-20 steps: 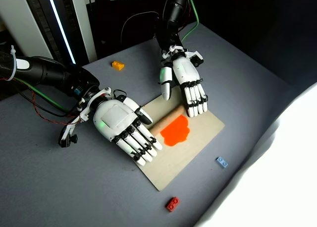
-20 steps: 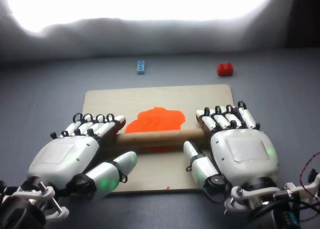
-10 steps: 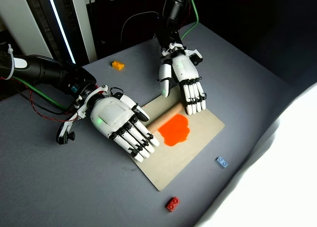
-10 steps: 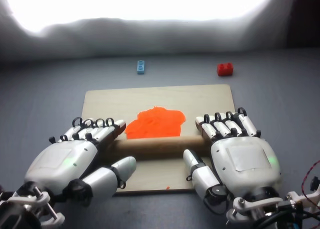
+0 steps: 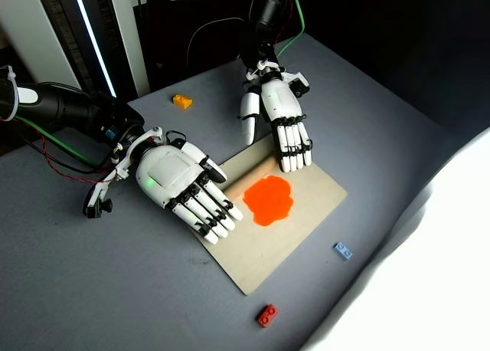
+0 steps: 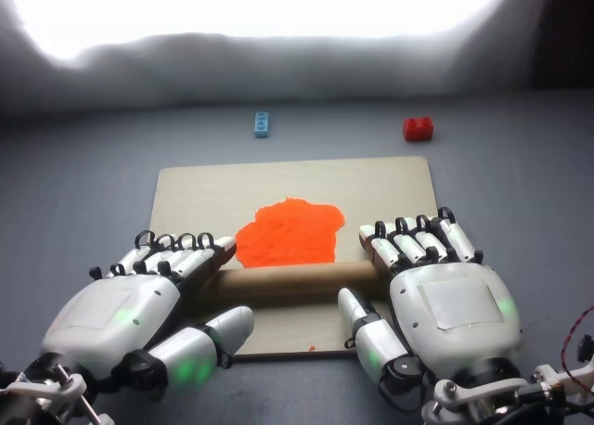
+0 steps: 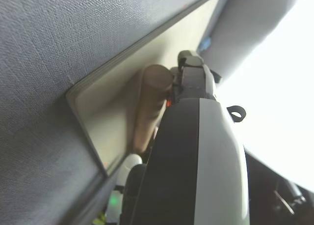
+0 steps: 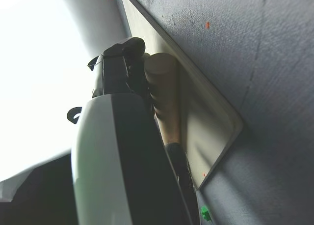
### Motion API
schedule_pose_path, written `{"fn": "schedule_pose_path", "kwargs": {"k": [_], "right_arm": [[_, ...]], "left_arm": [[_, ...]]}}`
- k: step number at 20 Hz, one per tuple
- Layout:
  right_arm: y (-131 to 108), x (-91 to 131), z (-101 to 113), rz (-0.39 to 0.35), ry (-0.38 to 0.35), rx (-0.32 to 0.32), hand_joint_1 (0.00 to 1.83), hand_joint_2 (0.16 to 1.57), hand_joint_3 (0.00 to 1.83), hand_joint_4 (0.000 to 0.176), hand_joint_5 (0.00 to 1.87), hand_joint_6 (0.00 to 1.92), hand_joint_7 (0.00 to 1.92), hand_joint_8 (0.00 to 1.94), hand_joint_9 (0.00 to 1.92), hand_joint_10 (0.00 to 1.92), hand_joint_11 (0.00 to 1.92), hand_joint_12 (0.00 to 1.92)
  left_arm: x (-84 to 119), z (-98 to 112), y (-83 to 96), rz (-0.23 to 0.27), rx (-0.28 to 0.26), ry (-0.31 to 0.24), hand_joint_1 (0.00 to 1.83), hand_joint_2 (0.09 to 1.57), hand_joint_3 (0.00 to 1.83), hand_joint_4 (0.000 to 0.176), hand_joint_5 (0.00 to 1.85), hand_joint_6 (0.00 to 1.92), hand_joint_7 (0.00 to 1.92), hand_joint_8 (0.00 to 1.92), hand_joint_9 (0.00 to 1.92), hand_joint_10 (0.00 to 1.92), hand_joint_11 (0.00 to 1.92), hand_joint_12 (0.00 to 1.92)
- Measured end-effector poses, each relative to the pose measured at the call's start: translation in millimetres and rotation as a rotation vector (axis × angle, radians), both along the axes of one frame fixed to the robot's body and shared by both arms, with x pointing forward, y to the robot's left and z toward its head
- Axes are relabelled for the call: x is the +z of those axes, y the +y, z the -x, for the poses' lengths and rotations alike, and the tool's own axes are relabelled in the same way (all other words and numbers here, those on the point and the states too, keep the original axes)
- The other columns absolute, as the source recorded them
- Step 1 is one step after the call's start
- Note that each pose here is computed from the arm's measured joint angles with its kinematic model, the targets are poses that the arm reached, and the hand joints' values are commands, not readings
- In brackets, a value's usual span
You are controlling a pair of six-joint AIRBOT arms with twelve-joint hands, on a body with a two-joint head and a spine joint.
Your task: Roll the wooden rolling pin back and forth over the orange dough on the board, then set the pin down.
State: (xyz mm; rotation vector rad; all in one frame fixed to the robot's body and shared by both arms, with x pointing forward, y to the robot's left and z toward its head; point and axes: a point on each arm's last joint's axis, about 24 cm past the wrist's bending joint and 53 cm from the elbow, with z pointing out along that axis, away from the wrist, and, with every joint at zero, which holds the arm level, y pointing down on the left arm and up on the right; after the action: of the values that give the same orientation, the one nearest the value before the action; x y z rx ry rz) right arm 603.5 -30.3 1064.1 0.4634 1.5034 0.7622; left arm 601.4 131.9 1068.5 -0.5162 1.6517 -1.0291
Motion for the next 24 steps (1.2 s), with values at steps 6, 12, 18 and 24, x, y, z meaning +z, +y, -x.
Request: {"fn": "schedule_pose_path", "kwargs": {"k": [6,12,18,24], "right_arm": [[0,0,2,0.001,-0.001,0.004,0.0,1.49,0.0,0.0,0.37,0.0,0.39,0.0,0.35,0.01,0.0,0.74],[1,1,3,0.004,-0.006,0.009,0.0,1.5,0.0,0.0,0.38,0.01,0.39,0.0,0.34,0.01,0.0,0.75],[1,0,3,0.006,-0.002,0.01,0.0,1.5,0.0,0.0,0.38,0.01,0.4,0.01,0.35,0.01,0.0,0.74],[0,0,4,0.01,-0.007,0.013,0.0,1.49,0.0,0.0,0.32,0.0,0.33,0.0,0.29,0.0,0.0,0.68]], "left_arm": [[-2,6,-1.9,0.001,-0.012,0.005,0.0,1.43,0.0,0.0,0.17,0.0,0.22,0.0,0.17,0.0,0.0,0.21],[-11,17,4.7,0.0,-0.002,0.029,0.0,1.43,0.0,0.0,0.17,0.01,0.21,0.0,0.16,0.0,0.0,0.17],[-8,17,4.4,0.009,-0.003,0.024,0.0,1.43,0.0,0.0,0.18,0.0,0.23,0.0,0.18,0.0,0.0,0.2],[-11,22,5.1,0.0,-0.014,0.026,0.0,1.43,0.0,0.0,0.17,0.0,0.21,0.0,0.17,0.0,0.0,0.2]]}}
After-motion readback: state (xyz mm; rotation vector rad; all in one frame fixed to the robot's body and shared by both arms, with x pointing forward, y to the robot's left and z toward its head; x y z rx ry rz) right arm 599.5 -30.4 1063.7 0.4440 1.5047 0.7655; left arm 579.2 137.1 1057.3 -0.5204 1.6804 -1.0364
